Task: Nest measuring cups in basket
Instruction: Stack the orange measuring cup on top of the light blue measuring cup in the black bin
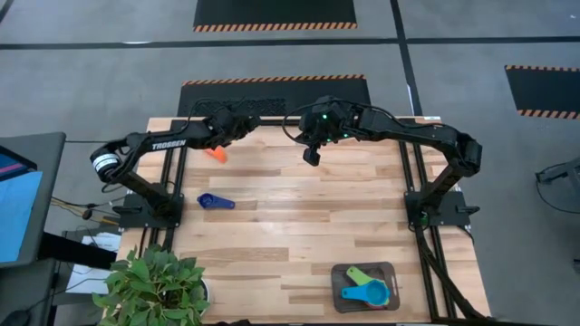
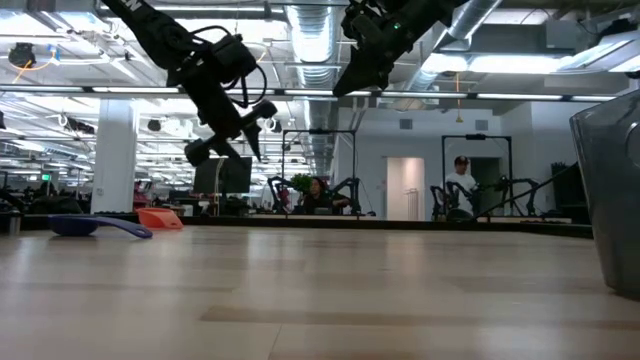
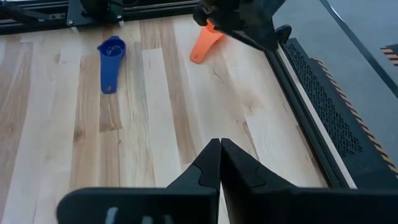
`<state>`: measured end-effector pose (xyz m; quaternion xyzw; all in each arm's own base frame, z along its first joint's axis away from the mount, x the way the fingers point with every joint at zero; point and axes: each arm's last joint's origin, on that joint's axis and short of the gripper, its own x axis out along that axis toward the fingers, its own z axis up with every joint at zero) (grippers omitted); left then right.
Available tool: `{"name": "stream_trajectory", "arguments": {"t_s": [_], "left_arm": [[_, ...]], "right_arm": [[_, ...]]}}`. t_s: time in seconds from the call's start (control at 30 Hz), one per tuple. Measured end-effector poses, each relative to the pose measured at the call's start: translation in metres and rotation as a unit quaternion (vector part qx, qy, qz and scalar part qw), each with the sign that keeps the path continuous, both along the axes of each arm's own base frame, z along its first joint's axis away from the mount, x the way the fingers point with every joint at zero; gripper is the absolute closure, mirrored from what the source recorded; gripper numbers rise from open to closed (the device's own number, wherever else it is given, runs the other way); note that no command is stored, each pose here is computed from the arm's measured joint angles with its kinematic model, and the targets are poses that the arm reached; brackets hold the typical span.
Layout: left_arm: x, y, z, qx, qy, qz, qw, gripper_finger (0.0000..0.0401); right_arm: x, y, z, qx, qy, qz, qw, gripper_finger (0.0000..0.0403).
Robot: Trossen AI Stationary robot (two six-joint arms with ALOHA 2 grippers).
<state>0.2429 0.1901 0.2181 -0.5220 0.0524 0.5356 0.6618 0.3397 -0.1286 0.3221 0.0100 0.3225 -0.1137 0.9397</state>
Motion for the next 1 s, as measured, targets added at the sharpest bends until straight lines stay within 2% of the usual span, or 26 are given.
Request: {"name": "stream_trajectory", "arguments": {"t_s": [0.23, 0.37, 0.43, 0.57, 0.63, 0.73, 0.8, 0.87, 1.0], "left_arm": [[0.009, -0.011, 0.0, -0.009, -0.001, -0.084, 0.996, 0.0296], [0.02, -0.014, 0.009, 0.027, -0.046, -0.128, 0.99, 0.0296], [0.022, -0.013, 0.013, 0.05, -0.059, -0.092, 0.993, 0.0296], [0.015, -0.009, 0.011, 0.072, -0.042, 0.05, 0.995, 0.0296], [0.012, -0.01, 0.008, 0.071, -0.018, 0.069, 0.995, 0.0296], [0.004, -0.013, -0.002, 0.034, 0.042, 0.067, 0.996, 0.0296], [-0.005, -0.017, -0.011, -0.012, 0.084, 0.075, 0.994, 0.0296], [-0.015, -0.023, -0.019, -0.056, 0.125, 0.099, 0.986, 0.0296], [-0.029, -0.03, -0.025, -0.086, 0.184, 0.15, 0.968, 0.0296]], "right_arm": [[0.0, 0.0, 0.0, -0.001, 0.003, 0.001, 1.0, 0.0365], [-0.001, 0.0, -0.001, -0.013, 0.013, 0.013, 1.0, 0.0365], [-0.001, 0.0, -0.001, -0.016, 0.013, 0.015, 1.0, 0.0365], [-0.001, 0.0, -0.001, -0.016, 0.014, 0.016, 1.0, 0.0365], [-0.001, 0.001, -0.002, -0.015, 0.018, 0.016, 1.0, 0.0365], [-0.002, 0.001, -0.003, -0.013, 0.021, 0.016, 1.0, 0.0365], [-0.003, 0.001, -0.004, -0.011, 0.028, 0.016, 0.999, 0.0365], [-0.003, 0.001, -0.005, -0.008, 0.034, 0.016, 0.999, 0.0365], [-0.004, 0.001, -0.005, -0.007, 0.037, 0.016, 0.999, 0.0365]]}}
